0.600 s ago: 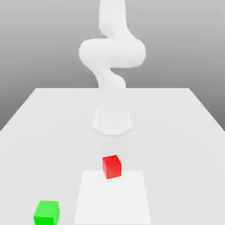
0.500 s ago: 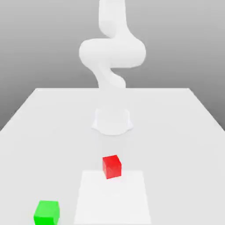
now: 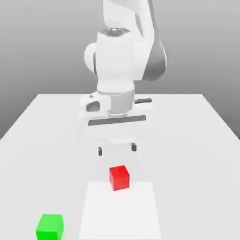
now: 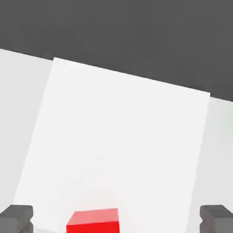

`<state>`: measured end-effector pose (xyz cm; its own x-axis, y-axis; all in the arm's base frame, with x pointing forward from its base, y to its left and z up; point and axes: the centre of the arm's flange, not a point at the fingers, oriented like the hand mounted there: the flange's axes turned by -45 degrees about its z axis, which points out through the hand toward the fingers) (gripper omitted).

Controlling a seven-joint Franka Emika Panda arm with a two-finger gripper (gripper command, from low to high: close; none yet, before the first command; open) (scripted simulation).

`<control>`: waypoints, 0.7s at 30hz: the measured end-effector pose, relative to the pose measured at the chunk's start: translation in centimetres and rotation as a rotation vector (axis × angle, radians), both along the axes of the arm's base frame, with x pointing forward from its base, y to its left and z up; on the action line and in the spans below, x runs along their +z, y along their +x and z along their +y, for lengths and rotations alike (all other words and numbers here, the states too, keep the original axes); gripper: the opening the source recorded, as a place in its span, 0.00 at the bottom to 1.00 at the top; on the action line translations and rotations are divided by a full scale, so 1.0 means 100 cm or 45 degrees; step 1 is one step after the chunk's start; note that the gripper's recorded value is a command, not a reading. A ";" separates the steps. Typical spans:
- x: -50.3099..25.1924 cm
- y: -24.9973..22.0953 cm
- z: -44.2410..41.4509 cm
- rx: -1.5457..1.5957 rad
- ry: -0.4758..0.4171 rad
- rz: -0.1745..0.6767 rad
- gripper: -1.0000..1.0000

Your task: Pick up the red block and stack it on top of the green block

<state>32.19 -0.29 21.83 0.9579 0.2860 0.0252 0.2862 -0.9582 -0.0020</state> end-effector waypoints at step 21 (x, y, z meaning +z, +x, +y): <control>-0.075 -0.010 0.001 0.014 -0.008 0.028 0.00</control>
<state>31.20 -0.23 14.37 0.9550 0.2967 0.0025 0.2967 -0.9550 -0.0025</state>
